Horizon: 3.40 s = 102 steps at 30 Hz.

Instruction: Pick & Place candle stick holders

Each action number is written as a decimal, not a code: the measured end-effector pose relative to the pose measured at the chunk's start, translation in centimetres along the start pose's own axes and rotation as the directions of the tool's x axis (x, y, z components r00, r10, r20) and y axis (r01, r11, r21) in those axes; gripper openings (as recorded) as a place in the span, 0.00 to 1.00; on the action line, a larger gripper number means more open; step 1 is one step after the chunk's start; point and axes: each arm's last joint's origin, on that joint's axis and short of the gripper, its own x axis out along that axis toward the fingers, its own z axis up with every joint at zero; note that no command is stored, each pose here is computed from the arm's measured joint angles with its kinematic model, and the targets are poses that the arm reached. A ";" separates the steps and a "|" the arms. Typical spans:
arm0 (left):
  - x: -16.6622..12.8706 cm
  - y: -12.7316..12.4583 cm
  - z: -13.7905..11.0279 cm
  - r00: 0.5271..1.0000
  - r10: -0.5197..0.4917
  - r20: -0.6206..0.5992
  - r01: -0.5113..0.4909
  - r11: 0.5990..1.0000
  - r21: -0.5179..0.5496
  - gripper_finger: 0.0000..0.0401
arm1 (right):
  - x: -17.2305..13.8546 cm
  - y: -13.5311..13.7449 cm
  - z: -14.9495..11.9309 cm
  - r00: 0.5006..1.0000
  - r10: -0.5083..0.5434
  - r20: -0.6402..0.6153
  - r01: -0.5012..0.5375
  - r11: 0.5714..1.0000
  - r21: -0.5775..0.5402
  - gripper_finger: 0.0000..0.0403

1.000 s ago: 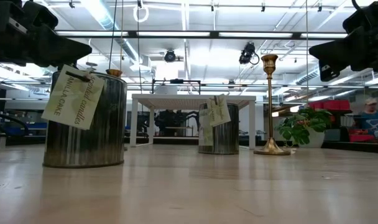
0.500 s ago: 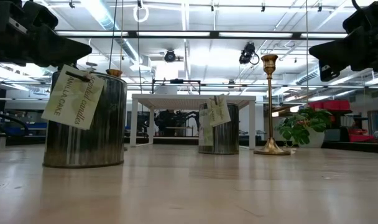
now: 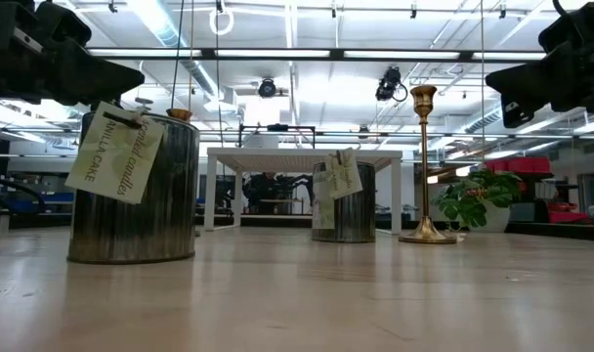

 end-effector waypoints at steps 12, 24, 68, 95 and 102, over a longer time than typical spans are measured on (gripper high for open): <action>0.0 0.0 0.0 1.000 0.000 0.000 0.000 1.000 0.000 0.08 | 0.0 0.0 0.0 1.000 0.000 0.000 0.000 1.000 0.000 0.05; 0.0 0.0 0.0 1.000 0.000 0.000 0.000 1.000 0.000 0.08 | 0.0 0.0 0.0 1.000 0.000 0.000 0.000 1.000 0.000 0.05; 0.0 0.0 0.0 1.000 0.000 0.000 0.000 1.000 0.000 0.08 | 0.0 -0.1 0.1 1.000 -0.026 0.010 0.028 0.990 -0.137 0.05; 0.0 0.0 0.0 1.000 0.000 0.000 0.000 1.000 0.000 0.08 | -0.1 -0.1 1.2 0.991 -0.055 0.123 0.067 0.993 -0.097 0.05; 0.0 0.0 0.0 1.000 0.000 0.000 0.000 1.000 0.000 0.08 | -0.3 0.0 2.3 0.987 -0.050 0.155 0.066 0.993 -0.096 0.05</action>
